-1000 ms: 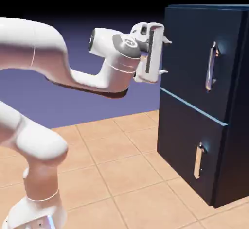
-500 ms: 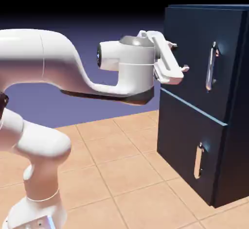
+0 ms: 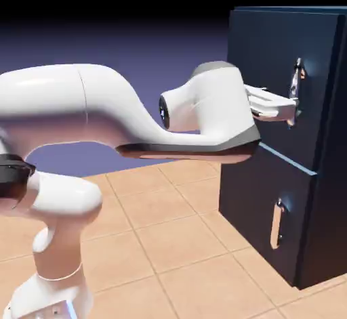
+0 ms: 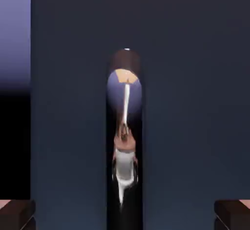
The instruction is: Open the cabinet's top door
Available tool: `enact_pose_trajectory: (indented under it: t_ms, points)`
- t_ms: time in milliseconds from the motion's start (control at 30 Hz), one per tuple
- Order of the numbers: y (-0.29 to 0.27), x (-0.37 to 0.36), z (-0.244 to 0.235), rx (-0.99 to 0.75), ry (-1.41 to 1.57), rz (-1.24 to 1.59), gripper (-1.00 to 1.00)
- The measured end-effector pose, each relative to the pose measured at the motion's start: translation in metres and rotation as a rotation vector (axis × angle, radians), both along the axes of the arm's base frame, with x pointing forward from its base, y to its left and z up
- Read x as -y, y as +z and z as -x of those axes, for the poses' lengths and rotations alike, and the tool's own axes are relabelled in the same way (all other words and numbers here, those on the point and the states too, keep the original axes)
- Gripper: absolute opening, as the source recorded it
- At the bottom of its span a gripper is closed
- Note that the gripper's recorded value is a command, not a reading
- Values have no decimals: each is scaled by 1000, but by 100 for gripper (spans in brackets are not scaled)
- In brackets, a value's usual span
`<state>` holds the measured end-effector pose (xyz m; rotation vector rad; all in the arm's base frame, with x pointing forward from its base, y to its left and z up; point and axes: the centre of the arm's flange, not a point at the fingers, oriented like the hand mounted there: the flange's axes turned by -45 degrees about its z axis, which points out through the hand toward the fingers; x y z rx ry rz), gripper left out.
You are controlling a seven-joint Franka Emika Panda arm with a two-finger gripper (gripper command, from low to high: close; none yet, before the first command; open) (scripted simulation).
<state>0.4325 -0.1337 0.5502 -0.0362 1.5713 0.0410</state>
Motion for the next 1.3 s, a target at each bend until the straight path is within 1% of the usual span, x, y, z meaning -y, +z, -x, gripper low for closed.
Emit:
enact_pose_trajectory:
  t_ms: [100,133,200,700,1300]
  points:
    - [0,-2,-29,0,-1,2,0]
    - [0,-2,-30,0,-1,2,-100]
    - [0,-2,-30,0,-1,2,-100]
    - [0,-30,31,1,-178,3,-100]
    - [0,-107,126,1,-497,4,-100]
